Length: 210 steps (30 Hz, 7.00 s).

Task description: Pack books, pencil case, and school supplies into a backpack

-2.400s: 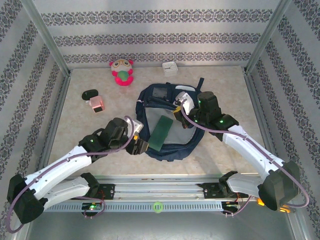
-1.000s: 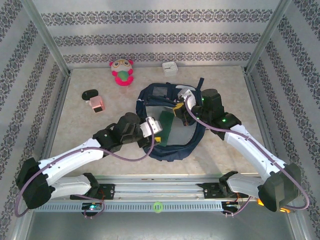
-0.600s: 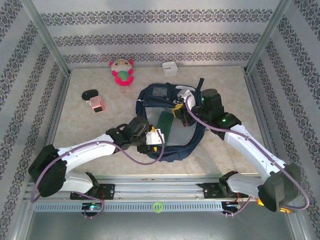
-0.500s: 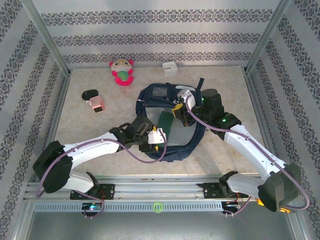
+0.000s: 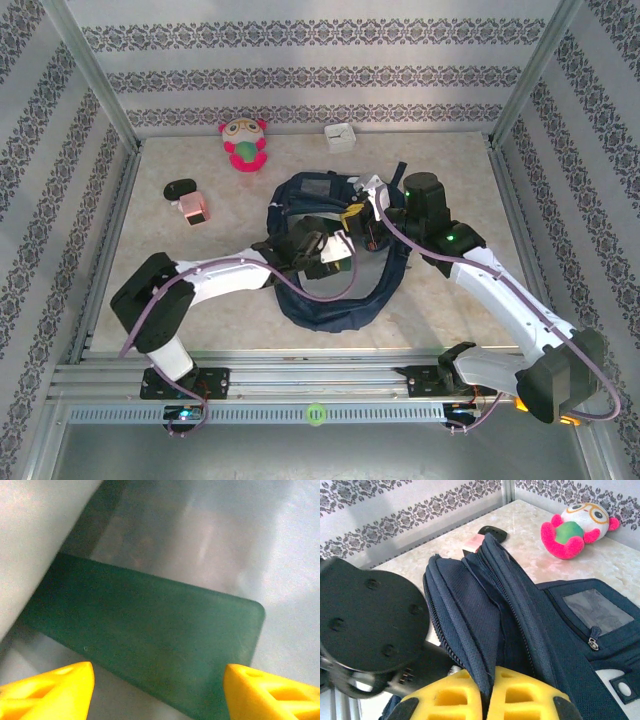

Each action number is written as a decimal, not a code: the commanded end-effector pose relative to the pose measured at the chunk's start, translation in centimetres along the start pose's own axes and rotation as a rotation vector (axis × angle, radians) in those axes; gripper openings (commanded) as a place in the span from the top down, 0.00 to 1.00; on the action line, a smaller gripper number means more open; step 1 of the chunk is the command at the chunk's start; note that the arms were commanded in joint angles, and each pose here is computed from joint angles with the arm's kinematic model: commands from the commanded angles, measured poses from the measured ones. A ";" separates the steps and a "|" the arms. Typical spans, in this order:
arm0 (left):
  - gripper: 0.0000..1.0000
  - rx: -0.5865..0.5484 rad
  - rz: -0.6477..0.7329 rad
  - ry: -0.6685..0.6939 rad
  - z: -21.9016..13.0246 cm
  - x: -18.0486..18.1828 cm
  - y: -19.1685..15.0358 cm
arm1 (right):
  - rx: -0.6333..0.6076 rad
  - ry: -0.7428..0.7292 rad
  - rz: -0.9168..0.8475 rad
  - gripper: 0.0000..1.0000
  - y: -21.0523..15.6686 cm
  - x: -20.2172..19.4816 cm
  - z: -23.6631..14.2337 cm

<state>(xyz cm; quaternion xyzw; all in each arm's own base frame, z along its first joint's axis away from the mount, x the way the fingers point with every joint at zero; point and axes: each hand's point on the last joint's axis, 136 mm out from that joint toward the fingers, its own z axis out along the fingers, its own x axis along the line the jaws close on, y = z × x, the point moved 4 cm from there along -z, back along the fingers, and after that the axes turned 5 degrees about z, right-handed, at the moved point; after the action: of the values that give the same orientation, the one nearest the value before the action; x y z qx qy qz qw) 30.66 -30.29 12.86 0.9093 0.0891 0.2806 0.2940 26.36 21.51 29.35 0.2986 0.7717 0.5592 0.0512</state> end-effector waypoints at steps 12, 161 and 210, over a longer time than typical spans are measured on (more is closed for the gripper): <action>0.31 -0.148 -0.247 0.120 1.7 2.9 4.3 | -0.215 0.048 -0.140 1.00 6.2 2.8 -2.6; 0.52 0.041 -1.406 0.149 -21.8 9.0 -8.5 | -0.225 -0.059 0.035 1.00 6.2 -3.4 -1.9; 0.01 -0.058 -1.300 0.323 -20.7 9.9 -7.6 | -0.130 0.052 -0.054 1.00 3.1 -0.3 -2.6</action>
<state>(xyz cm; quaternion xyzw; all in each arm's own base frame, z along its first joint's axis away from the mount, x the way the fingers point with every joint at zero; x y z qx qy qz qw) 27.85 -12.99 27.92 0.6161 0.6311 0.1724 0.4386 28.44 19.23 30.38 0.3390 0.7376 0.5821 0.0457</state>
